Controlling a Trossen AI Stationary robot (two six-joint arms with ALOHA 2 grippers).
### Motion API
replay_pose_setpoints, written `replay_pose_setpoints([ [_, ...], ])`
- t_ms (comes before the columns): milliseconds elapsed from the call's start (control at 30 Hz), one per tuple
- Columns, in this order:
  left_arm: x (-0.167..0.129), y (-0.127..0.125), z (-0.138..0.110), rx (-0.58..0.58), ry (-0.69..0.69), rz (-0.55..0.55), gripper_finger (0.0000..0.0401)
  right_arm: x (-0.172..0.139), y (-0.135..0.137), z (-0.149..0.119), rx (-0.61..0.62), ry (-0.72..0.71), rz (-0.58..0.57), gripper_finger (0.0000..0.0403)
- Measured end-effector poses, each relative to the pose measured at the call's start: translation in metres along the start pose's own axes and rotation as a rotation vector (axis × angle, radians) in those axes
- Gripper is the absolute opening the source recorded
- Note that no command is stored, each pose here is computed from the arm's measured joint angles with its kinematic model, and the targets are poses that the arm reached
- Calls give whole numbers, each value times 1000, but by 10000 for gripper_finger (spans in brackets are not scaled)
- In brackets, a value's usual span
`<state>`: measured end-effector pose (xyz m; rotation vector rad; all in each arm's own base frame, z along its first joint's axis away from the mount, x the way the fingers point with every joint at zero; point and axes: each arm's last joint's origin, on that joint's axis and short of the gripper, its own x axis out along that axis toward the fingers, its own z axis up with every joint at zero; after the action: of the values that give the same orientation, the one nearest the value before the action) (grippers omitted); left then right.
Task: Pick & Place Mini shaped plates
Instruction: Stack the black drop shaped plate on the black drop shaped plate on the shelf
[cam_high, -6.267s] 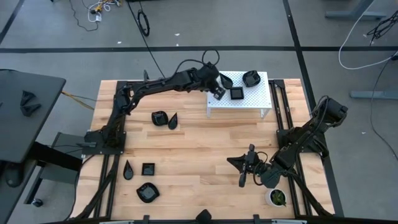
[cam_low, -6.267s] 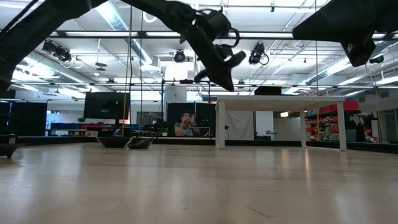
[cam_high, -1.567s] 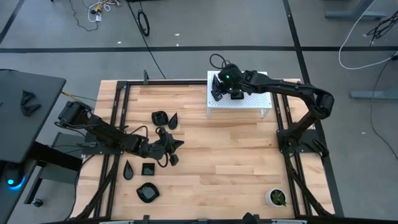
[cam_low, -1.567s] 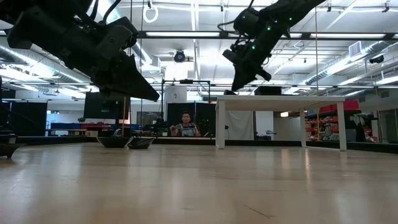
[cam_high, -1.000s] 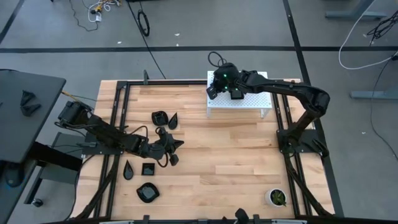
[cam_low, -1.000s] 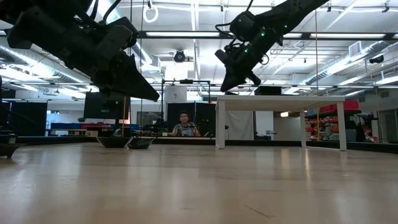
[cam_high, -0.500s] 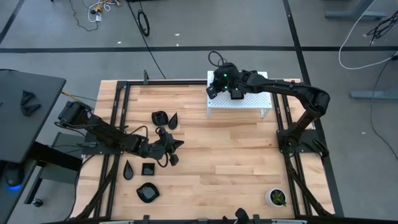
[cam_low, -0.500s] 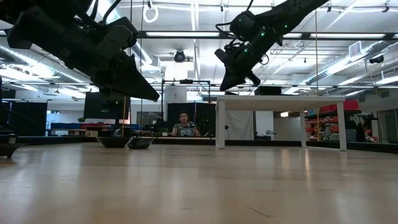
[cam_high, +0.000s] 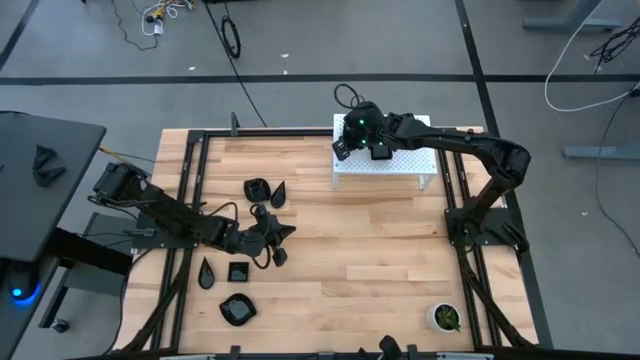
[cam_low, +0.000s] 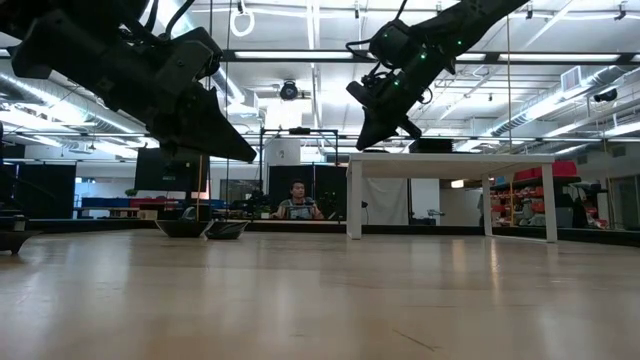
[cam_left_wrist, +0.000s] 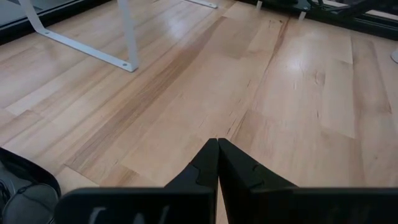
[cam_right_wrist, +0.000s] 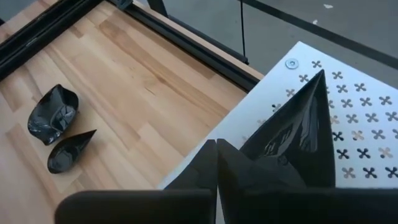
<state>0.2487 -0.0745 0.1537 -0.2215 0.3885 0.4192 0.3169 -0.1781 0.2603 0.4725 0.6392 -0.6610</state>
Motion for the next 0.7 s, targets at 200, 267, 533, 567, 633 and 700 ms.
replay_pose_setpoints([
  [200, 0, 0, 0, 0, 0, 0, 14, -1, 1, 2, -34, -17, 8, 5],
  [267, 0, 0, 0, 0, 0, 0, 14, -2, 1, 2, -34, -19, 8, 6],
  [533, 0, 0, 0, 1, 1, 0, 14, -1, -2, -2, -18, 27, -11, 6],
  [567, 0, 0, 0, 1, 1, 0, 14, -1, -2, -3, -18, 32, -13, 6],
  [633, 0, 0, 0, 1, 1, 0, 14, -1, -2, -2, -18, 27, -11, 6],
  [700, 0, 0, 0, 1, 1, 0, 14, -1, -1, -2, -18, 21, -9, 6],
])
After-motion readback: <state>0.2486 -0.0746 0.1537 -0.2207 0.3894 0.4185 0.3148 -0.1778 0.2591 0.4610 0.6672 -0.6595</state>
